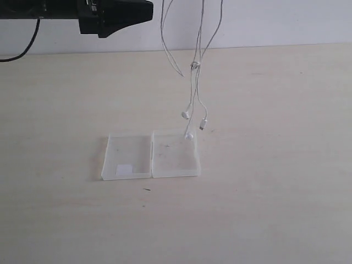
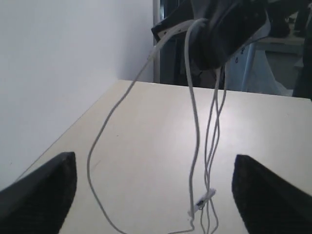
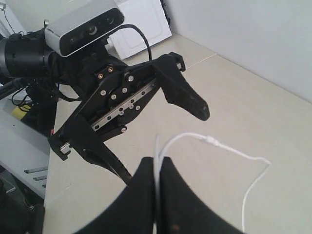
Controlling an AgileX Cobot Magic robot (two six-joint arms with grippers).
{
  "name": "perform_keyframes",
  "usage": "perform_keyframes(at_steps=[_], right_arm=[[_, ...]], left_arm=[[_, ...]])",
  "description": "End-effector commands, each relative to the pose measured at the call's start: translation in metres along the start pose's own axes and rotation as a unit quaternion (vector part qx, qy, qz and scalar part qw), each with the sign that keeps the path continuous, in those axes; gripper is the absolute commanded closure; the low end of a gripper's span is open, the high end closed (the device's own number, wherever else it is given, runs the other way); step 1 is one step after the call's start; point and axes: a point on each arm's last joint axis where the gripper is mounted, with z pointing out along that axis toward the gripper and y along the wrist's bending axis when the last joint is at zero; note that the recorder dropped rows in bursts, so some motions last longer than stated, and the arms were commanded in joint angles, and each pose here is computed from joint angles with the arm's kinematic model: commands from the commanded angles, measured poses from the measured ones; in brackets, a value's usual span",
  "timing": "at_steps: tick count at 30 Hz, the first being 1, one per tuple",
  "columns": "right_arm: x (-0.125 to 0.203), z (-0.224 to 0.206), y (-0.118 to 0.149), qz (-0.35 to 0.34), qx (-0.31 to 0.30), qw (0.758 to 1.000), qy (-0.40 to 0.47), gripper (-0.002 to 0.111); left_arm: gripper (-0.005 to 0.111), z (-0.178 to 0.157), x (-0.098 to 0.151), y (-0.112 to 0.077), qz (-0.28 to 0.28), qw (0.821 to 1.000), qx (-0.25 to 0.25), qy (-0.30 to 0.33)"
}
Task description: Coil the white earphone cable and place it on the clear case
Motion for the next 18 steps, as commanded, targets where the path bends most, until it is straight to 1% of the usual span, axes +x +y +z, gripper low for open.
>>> perform_keyframes(at_steps=[1, 6, 12, 16, 18], right_arm=[[-0.002, 0.010, 0.008, -0.002, -0.017, 1.000, 0.002, 0.108], [-0.001, 0.019, 0.014, -0.045, -0.030, 0.999, 0.007, 0.108], [-0.001, 0.019, 0.014, -0.053, -0.030, 0.998, 0.006, 0.108], [0.000, 0.021, 0.012, -0.050, -0.031, 0.998, 0.008, 0.108], [0.003, 0.022, 0.009, -0.046, -0.031, 0.998, 0.010, 0.108]], left_arm=[[0.024, 0.000, 0.000, -0.001, -0.005, 1.000, 0.009, -0.020], [0.024, -0.009, 0.003, -0.002, 0.007, 0.999, 0.038, -0.013], [0.024, -0.036, 0.007, 0.017, 0.000, 1.000, -0.004, -0.010], [0.024, -0.037, 0.009, 0.018, -0.004, 1.000, -0.006, -0.009], [0.024, -0.031, 0.008, 0.015, -0.003, 1.000, 0.003, -0.009]])
